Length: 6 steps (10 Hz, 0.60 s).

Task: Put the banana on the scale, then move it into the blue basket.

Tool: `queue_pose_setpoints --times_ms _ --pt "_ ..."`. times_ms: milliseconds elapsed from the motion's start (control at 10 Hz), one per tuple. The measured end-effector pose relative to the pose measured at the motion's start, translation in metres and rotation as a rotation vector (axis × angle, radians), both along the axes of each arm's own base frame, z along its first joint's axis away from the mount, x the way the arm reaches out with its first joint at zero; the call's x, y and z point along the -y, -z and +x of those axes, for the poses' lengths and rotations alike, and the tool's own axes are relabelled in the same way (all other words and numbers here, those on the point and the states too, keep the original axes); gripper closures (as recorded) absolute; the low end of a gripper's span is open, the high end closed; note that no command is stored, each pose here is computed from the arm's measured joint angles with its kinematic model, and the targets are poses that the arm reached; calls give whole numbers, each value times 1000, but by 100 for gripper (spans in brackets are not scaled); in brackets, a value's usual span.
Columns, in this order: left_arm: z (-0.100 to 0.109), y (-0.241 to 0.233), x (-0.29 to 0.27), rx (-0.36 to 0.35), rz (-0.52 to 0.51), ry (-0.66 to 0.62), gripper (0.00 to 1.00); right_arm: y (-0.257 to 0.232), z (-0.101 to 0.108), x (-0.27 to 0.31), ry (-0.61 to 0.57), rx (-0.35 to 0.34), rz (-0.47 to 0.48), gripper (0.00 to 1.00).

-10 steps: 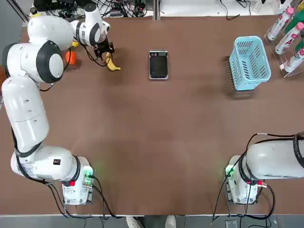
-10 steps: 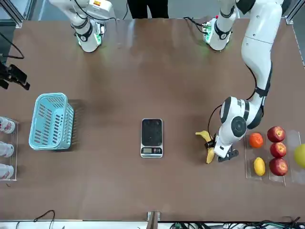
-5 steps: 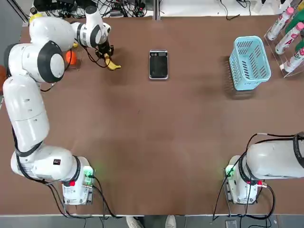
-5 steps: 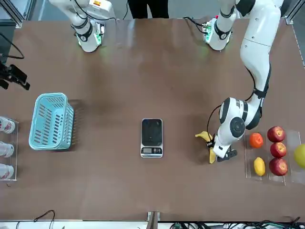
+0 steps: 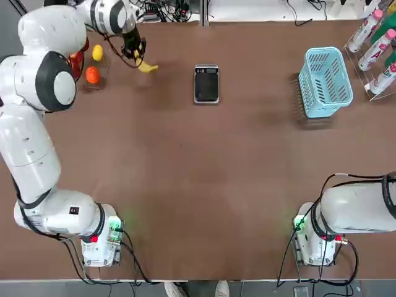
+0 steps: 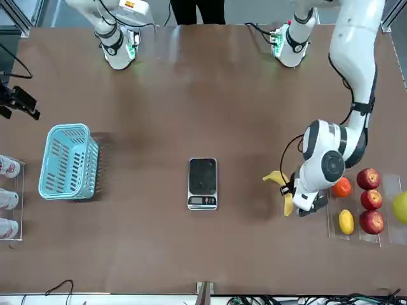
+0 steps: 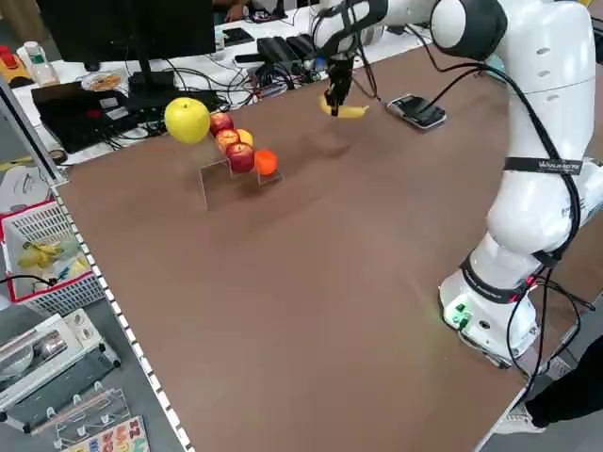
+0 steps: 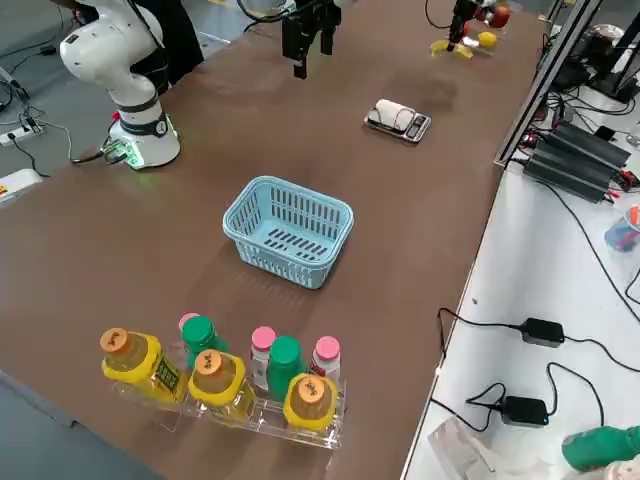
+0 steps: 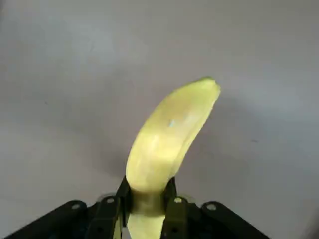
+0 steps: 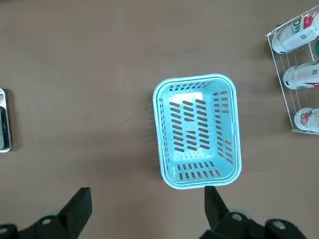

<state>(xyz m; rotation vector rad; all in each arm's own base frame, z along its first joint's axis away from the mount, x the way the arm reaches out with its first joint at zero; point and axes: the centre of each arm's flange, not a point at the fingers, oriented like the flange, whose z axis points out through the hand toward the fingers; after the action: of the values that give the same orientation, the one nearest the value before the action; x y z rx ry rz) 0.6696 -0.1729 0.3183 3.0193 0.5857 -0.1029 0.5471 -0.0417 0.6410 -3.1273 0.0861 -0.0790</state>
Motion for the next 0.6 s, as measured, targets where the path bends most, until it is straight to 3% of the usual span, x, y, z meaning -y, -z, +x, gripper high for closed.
queue_pose_setpoints --times_ms 100,300,600 --pt "-4 -18 34 7 -25 -40 70 0 0 0 0 -1 0 0" --pt "-30 -25 128 3 -43 -75 71 2 0 0 0 -2 0 0" --pt "-77 11 257 -20 -53 -60 71 3 1 0 -1 -1 0 0"
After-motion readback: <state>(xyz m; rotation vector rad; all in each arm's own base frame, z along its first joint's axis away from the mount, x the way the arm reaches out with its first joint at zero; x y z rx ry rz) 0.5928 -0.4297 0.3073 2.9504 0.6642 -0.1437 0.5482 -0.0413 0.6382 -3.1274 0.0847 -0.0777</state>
